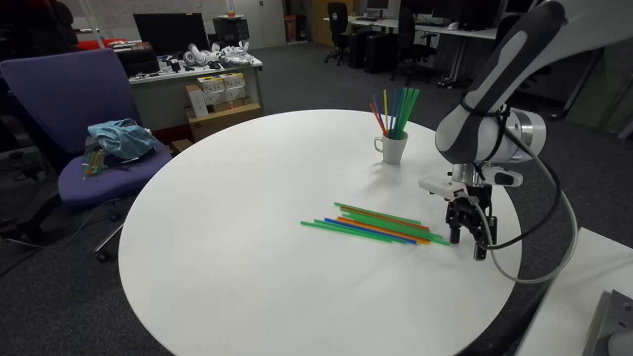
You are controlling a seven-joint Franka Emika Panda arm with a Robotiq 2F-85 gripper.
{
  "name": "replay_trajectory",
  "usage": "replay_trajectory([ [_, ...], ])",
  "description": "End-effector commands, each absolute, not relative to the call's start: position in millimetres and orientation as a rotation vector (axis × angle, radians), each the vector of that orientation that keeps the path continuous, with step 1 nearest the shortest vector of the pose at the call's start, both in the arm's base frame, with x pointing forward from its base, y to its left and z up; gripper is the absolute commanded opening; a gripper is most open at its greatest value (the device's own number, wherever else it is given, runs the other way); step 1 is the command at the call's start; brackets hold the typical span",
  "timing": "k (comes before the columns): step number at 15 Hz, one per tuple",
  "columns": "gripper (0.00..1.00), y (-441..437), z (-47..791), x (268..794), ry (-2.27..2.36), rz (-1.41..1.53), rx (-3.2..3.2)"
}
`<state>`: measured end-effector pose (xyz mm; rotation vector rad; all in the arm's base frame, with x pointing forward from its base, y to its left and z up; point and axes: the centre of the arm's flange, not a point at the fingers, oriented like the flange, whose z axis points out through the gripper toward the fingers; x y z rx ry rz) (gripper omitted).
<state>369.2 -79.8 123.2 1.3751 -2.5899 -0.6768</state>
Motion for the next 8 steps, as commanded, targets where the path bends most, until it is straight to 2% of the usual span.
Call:
replay_trajectory([
  [1, 1.00, -76.2, 125.1, 379.1, -2.655, -0.666, 1.335],
  [8, 1.00, -76.1, 125.8, 387.3, -2.714, -0.665, 1.278],
])
